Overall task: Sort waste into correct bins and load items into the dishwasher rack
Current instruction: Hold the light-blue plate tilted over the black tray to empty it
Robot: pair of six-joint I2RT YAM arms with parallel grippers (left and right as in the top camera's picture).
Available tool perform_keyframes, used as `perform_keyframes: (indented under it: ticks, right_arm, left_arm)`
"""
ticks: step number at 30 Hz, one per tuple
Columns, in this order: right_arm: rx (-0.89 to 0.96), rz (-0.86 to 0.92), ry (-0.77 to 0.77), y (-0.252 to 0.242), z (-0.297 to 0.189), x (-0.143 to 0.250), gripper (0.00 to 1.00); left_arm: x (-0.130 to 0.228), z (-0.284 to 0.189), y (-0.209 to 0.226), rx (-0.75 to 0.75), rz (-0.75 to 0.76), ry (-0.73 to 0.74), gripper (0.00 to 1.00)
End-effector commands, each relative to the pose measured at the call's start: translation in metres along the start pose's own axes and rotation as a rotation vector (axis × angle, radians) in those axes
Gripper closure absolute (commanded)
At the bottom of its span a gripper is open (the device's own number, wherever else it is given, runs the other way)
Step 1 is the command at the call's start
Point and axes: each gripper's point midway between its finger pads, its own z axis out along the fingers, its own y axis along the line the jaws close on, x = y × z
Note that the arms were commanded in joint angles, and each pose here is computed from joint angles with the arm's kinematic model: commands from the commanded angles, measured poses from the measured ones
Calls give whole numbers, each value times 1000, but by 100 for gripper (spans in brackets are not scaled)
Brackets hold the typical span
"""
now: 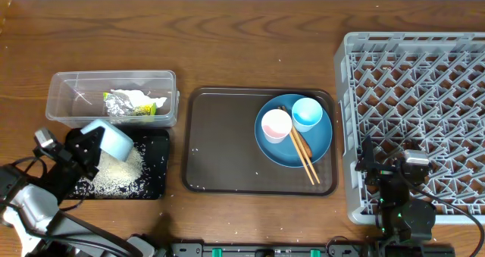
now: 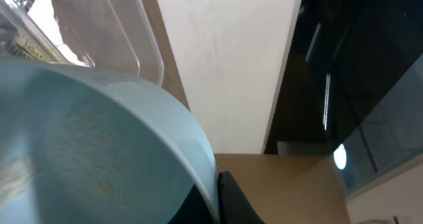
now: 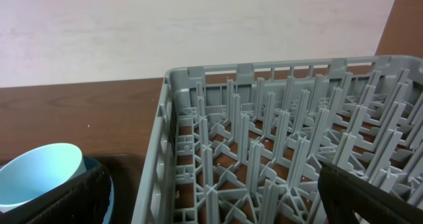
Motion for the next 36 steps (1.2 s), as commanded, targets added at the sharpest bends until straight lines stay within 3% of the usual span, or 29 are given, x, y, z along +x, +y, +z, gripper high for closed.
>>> perform_keyframes:
  ticks: [1, 5, 9, 16, 19, 24, 28, 31, 34, 36]
  right_arm:
    - [-14, 8, -2, 4, 0, 0, 1]
    - [-14, 8, -1, 4, 0, 0, 1]
    - [-14, 8, -2, 4, 0, 0, 1]
    - [-14, 8, -2, 4, 0, 0, 1]
    - [-14, 8, -2, 4, 0, 0, 1]
    - [-14, 8, -1, 4, 0, 0, 1]
    - [-14, 8, -2, 4, 0, 0, 1]
    - [-14, 8, -2, 4, 0, 0, 1]
    - [-14, 8, -2, 4, 0, 0, 1]
    - [-14, 8, -2, 4, 0, 0, 1]
  left_arm:
    - [-4, -4, -3, 24, 113, -17, 94]
    - [0, -9, -2, 24, -3, -35, 94]
    - [-4, -14, -1, 20, 88, -59, 94]
    - [1, -15, -1, 22, 14, -58, 94]
    - [-3, -15, -1, 20, 77, -61, 94]
    - [11, -14, -3, 25, -54, -51, 94]
    - [7, -16, -1, 17, 85, -60, 94]
    - [13, -15, -2, 23, -20, -55, 94]
    - [11, -15, -2, 17, 86, -58, 94]
    - [9, -16, -1, 12, 77, -57, 94]
